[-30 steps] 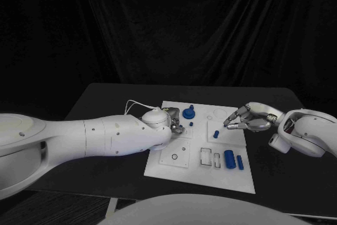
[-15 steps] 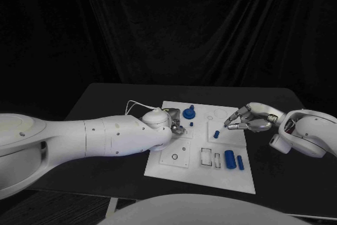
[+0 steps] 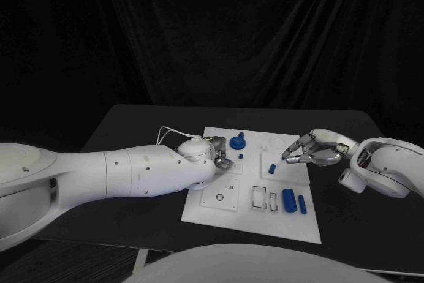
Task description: Assemble the parts on the task board
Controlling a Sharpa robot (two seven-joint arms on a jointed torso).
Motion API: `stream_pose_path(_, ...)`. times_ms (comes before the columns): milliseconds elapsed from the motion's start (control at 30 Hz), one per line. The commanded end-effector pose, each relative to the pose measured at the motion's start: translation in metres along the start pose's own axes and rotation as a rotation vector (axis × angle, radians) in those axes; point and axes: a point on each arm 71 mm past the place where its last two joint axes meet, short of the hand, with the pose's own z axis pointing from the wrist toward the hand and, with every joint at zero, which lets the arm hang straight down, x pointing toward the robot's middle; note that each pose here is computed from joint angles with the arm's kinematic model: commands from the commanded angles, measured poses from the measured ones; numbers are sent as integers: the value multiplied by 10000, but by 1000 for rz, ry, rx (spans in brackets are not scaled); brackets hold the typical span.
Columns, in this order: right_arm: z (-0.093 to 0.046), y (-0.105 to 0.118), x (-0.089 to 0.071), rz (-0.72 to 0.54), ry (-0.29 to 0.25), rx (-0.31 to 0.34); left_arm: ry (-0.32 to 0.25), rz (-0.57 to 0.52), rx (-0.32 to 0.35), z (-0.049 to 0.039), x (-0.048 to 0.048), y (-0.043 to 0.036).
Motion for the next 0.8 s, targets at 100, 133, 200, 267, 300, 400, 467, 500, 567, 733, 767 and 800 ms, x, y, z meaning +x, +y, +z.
stream_pose_path(100,-8,-23,13,5,8,21,31,9,-7,-8,38,7)
stream_pose_path(133,-8,-24,13,5,8,21,31,10,-9,-9,38,11)
stream_pose_path(200,-9,-25,14,6,9,21,32,11,-12,-10,39,16)
stream_pose_path(267,-8,-25,14,6,10,22,33,12,-16,-11,39,24)
stream_pose_path(300,-8,-25,15,6,10,22,33,14,-18,-12,39,27)
stream_pose_path(400,-8,-25,16,6,11,22,32,17,-21,-13,38,36)
stream_pose_path(467,-8,-26,17,6,12,22,30,18,-24,-14,36,45)
stream_pose_path(500,-8,-26,17,7,13,22,30,18,-25,-14,36,48)
stream_pose_path(567,-9,-27,18,7,14,23,29,18,-27,-16,35,55)
stream_pose_path(733,-7,-29,20,8,16,24,28,17,-32,-21,34,70)
stream_pose_path(767,-7,-30,22,8,17,24,28,17,-32,-22,34,73)
stream_pose_path(800,-7,-30,23,8,18,24,27,18,-33,-23,33,75)
